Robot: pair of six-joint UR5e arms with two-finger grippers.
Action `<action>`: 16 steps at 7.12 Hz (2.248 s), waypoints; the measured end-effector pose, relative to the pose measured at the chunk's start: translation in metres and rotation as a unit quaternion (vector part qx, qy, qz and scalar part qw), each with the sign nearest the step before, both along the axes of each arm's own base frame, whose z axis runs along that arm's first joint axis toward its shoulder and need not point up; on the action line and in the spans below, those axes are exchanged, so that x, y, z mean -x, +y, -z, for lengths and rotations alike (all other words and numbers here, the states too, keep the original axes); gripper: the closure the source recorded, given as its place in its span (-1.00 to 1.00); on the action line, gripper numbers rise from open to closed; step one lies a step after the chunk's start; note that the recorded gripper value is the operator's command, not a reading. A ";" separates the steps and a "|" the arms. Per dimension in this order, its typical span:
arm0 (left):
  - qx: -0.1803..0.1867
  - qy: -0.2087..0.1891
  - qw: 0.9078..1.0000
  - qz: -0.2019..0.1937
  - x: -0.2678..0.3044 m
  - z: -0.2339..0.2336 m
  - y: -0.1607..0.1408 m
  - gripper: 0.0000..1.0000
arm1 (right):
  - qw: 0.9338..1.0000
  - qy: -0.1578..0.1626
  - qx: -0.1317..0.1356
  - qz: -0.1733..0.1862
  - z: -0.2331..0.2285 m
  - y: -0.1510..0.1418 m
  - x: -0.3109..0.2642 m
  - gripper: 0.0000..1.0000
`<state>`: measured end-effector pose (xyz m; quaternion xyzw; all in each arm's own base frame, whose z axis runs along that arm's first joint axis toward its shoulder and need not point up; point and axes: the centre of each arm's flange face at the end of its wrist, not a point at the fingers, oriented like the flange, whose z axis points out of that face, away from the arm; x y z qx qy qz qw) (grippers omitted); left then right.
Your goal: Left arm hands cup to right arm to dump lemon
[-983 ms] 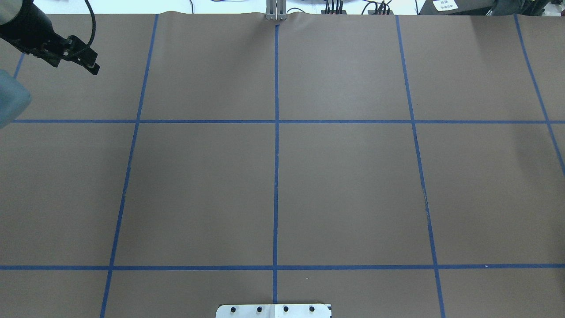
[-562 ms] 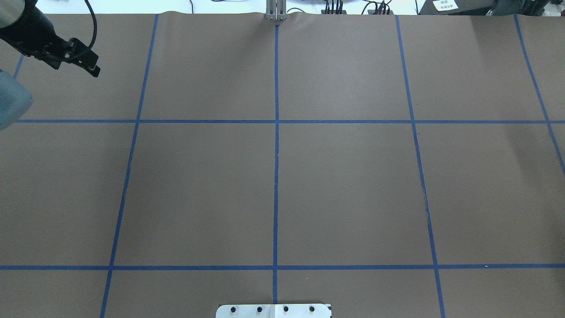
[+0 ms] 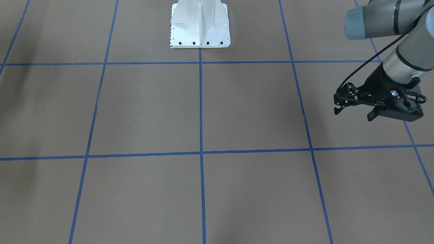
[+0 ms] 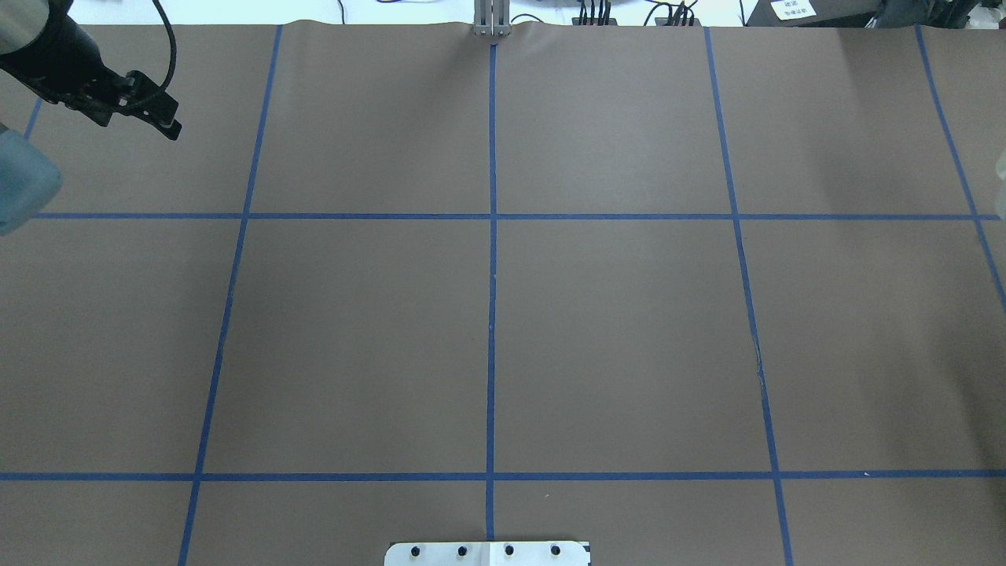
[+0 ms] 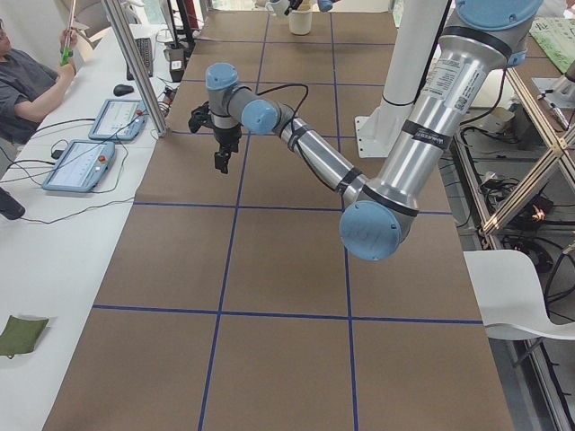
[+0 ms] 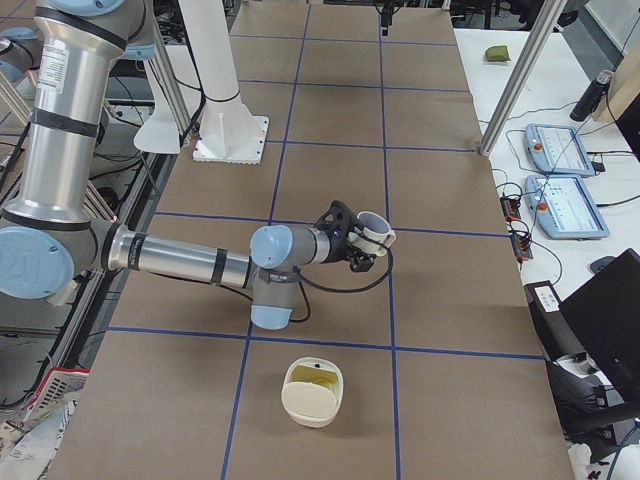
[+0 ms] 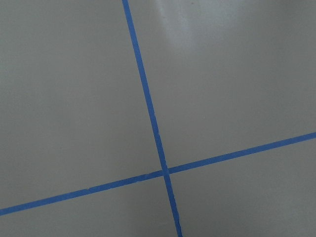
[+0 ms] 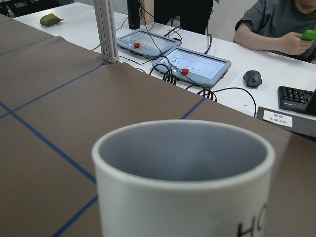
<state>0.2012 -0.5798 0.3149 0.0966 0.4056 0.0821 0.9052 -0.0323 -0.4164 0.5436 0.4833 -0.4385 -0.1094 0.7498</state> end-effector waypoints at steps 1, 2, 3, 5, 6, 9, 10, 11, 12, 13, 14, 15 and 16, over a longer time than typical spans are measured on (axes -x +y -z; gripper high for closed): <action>0.009 0.003 1.000 0.005 -0.006 0.003 0.002 -1.00 | 1.000 0.002 0.007 0.005 0.039 -0.036 0.017 0.52; 0.021 0.008 1.000 0.009 -0.018 0.009 0.004 -1.00 | 1.000 0.006 0.009 0.007 0.071 -0.065 0.047 0.53; 0.040 0.014 0.999 0.019 -0.032 0.019 0.006 -1.00 | 1.000 0.013 0.006 0.000 0.099 -0.088 0.090 0.53; 0.102 0.042 0.992 0.066 -0.059 0.058 -0.004 -1.00 | 1.000 0.025 0.001 -0.018 0.157 -0.115 0.181 0.55; 0.146 0.060 0.983 0.091 -0.078 0.085 -0.015 -1.00 | 0.999 0.025 -0.001 -0.030 0.184 -0.119 0.221 0.55; 0.251 0.115 0.949 0.152 -0.123 0.170 -0.055 -1.00 | 0.993 0.055 -0.010 -0.100 0.271 -0.109 0.350 0.46; 0.268 0.134 0.939 0.167 -0.131 0.177 -0.066 -1.00 | 0.988 0.072 -0.014 -0.137 0.292 -0.099 0.395 0.44; 0.281 0.150 0.931 0.179 -0.138 0.180 -0.076 -1.00 | 0.983 0.081 -0.017 -0.163 0.303 -0.088 0.436 0.44; 0.292 0.163 0.924 0.184 -0.146 0.188 -0.084 -1.00 | 0.982 0.082 -0.018 -0.169 0.312 -0.077 0.463 0.45; 0.298 0.178 0.921 0.177 -0.153 0.200 -0.086 -1.00 | 0.983 0.074 -0.017 -0.168 0.324 -0.068 0.483 0.45; 0.298 0.196 0.920 0.162 -0.162 0.210 -0.080 -1.00 | 0.983 0.064 -0.013 -0.170 0.334 -0.062 0.500 0.45; 0.300 0.209 0.919 0.149 -0.176 0.216 -0.072 -1.00 | 0.983 0.057 -0.008 -0.174 0.342 -0.060 0.514 0.45; 0.301 0.214 0.919 0.137 -0.190 0.219 -0.062 -0.79 | 0.983 0.055 -0.006 -0.176 0.346 -0.059 0.521 0.45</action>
